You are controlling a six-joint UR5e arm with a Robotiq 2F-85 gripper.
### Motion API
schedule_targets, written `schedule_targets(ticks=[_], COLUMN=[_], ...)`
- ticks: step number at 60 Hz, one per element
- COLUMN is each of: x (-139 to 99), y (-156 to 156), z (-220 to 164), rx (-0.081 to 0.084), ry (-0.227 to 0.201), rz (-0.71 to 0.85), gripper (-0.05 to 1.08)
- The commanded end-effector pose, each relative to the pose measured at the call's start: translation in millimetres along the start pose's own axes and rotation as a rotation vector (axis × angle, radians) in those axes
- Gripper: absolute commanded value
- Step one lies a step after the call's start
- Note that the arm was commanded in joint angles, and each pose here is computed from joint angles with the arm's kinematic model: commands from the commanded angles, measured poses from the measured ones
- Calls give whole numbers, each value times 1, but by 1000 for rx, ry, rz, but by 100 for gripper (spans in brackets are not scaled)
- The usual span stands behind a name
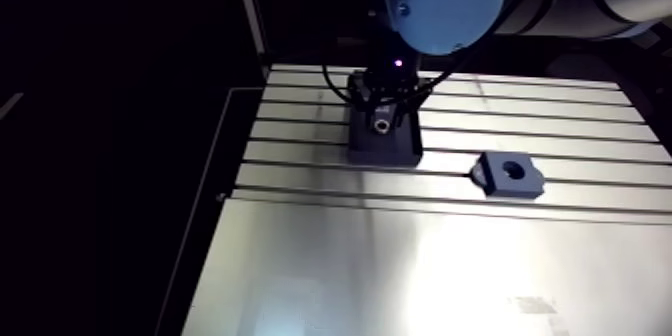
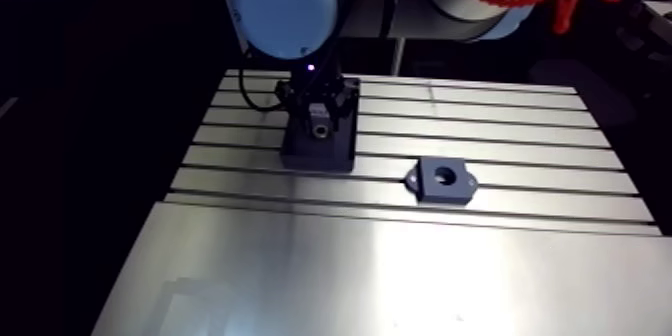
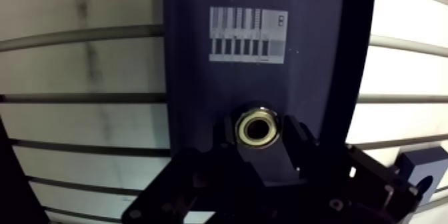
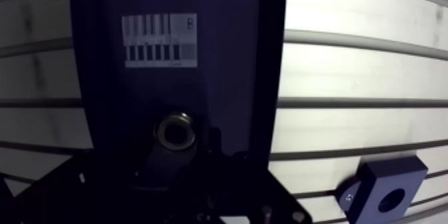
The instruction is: Pick up the bearing and press it into the housing until flush.
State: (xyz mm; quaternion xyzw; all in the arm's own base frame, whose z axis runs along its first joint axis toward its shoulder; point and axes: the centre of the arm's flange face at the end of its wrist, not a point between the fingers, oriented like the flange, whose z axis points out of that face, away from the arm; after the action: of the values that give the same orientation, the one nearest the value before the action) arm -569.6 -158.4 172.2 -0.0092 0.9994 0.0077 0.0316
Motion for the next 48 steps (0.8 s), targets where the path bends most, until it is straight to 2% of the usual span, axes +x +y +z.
schedule_targets(ticks=[1, 48], x=[0, 0], y=[0, 1], z=[1, -5], rx=[0, 0], ry=[-2, 9], rz=[-1, 0], gripper=[52, 55])
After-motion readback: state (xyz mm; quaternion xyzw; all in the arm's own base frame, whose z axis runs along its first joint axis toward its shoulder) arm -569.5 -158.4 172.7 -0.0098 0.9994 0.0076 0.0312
